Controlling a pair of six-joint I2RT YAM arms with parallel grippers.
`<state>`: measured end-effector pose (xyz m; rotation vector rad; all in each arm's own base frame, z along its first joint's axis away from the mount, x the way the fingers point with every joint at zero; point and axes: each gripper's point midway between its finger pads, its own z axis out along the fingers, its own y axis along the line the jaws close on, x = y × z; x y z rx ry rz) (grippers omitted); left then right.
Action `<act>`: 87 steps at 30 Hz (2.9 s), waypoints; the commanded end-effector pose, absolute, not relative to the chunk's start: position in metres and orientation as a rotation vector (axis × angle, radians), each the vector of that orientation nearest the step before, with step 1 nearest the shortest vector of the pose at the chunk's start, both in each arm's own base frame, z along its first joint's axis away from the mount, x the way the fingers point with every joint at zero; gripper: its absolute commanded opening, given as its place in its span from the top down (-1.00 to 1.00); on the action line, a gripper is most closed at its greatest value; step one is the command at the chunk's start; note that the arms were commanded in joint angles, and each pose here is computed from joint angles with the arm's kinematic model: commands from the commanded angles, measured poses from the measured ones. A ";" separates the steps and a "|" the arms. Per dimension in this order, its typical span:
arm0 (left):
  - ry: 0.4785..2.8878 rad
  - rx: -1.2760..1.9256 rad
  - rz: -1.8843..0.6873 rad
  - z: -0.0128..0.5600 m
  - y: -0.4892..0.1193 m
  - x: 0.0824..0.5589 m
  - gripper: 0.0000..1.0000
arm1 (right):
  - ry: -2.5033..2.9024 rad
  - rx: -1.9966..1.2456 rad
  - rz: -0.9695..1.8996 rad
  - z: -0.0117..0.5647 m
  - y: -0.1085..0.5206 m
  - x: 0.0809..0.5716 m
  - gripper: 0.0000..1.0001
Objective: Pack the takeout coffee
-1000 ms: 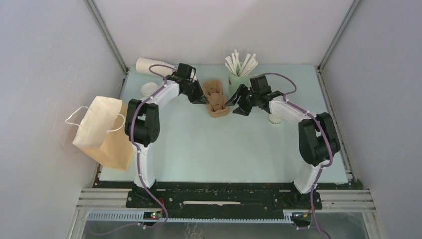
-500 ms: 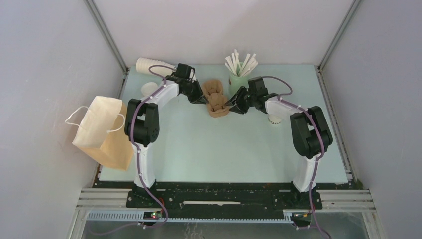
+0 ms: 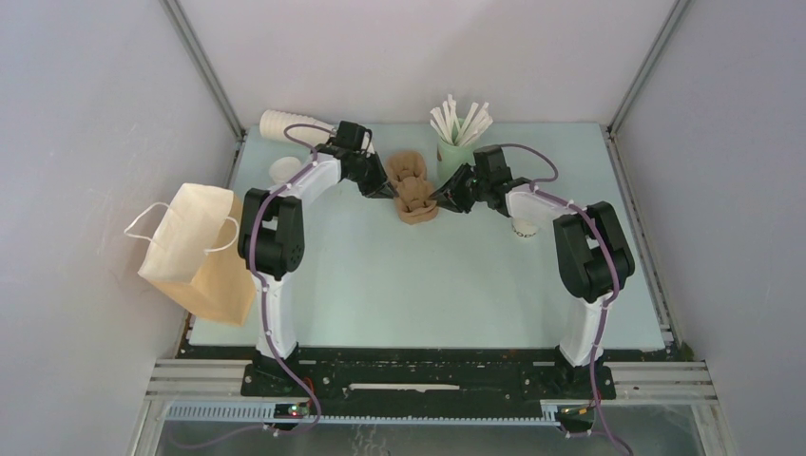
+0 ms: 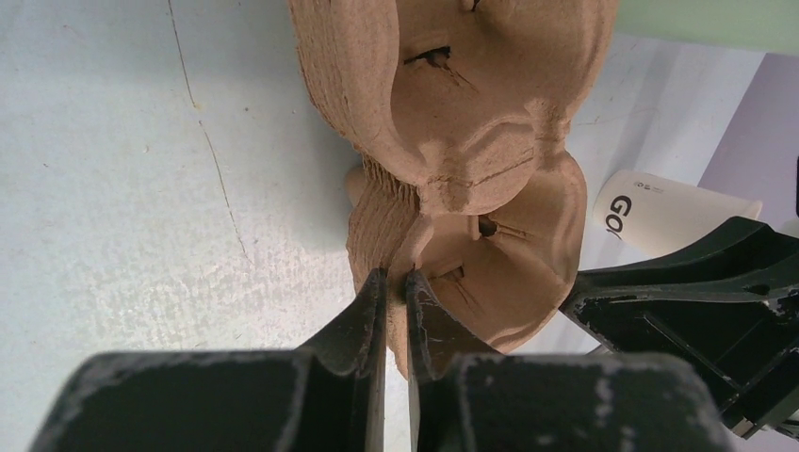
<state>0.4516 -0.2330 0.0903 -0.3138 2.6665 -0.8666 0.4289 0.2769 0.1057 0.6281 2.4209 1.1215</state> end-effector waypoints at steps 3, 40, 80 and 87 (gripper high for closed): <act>2.670 -0.261 -0.882 0.098 -0.232 0.444 0.99 | 2.374 0.672 1.110 0.105 0.281 0.439 0.30; 2.487 -0.551 -1.098 0.133 -0.184 0.379 -0.72 | 2.320 0.959 1.451 0.188 0.303 0.444 1.00; 2.417 -0.700 -1.247 0.110 -0.194 0.397 -1.00 | 2.315 0.966 1.510 0.188 0.318 0.437 1.00; 2.544 -0.724 -1.049 0.060 -0.186 0.389 -0.90 | 2.230 0.953 1.623 0.219 0.325 0.440 1.00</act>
